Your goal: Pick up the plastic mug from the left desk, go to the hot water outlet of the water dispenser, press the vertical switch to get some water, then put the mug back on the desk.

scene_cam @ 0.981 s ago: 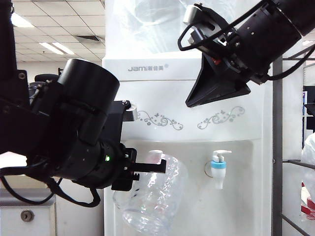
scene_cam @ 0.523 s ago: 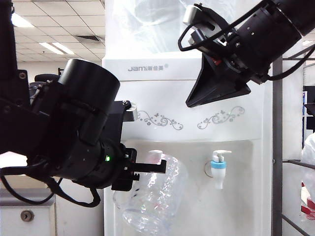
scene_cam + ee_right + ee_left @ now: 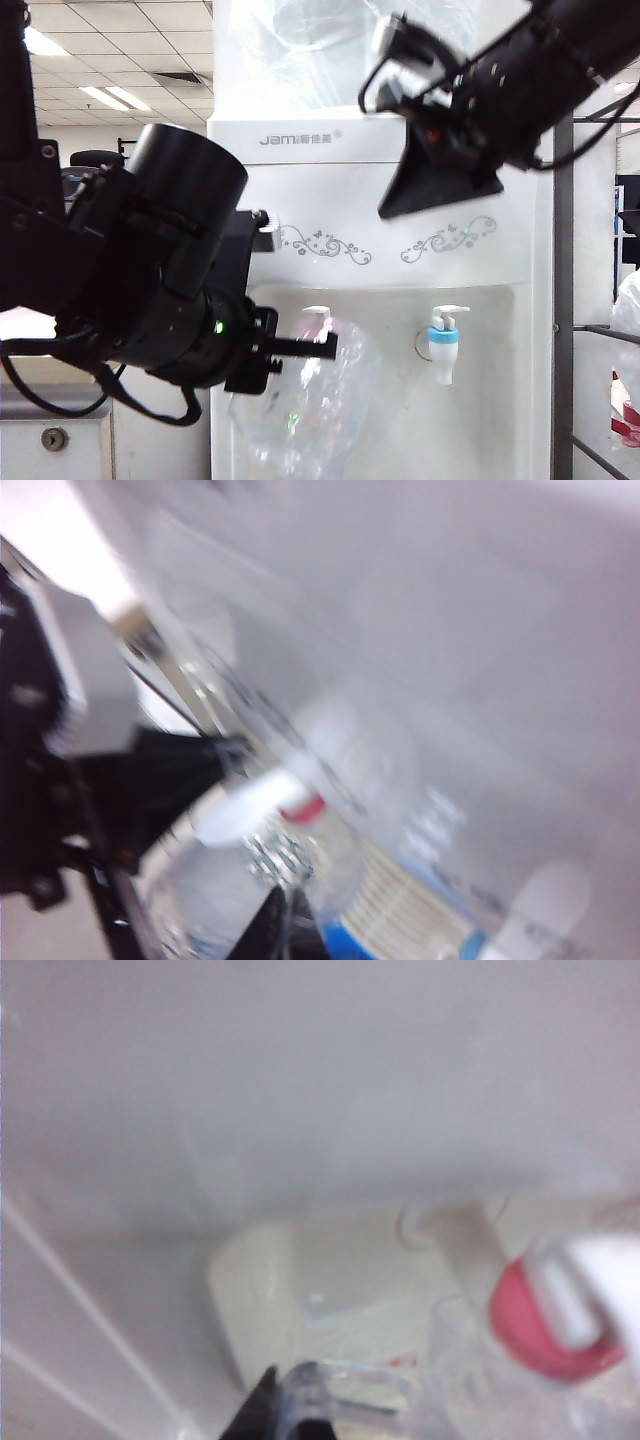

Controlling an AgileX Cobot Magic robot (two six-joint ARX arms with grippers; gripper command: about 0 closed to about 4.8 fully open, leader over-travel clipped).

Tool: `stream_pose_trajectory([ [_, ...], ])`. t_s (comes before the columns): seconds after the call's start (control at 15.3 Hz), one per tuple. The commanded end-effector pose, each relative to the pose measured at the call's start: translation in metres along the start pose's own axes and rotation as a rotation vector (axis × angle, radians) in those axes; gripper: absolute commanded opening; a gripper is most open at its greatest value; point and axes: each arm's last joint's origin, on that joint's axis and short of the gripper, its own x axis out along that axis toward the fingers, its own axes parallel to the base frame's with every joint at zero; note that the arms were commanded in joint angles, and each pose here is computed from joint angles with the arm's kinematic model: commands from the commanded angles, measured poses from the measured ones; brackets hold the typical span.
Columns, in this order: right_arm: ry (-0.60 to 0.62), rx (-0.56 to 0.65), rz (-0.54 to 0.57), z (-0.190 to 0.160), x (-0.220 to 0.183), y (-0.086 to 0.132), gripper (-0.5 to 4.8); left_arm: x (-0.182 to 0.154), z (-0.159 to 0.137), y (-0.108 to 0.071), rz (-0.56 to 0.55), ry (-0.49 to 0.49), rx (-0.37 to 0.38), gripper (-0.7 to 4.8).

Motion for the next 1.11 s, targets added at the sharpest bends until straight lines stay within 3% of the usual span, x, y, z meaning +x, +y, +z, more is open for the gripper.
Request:
stream_pose_trajectory([
  [0.07,0.012,0.008,0.037,-0.003,0.009,0.001,-0.06,0.0,0.0,0.002,0.033,0.009,0.002,-0.05],
  [0.46,0.013,-0.017,0.138,-0.01,0.032,0.012,-0.06,0.0,0.0,0.002,0.036,0.009,0.003,-0.05],
  [0.79,0.045,-0.014,0.141,-0.022,0.052,0.012,-0.06,0.0,0.0,0.002,0.035,0.009,0.003,-0.05],
  [1.11,-0.033,-0.019,0.141,-0.018,0.059,0.013,-0.06,0.0,0.0,0.002,0.035,0.009,0.003,-0.05],
])
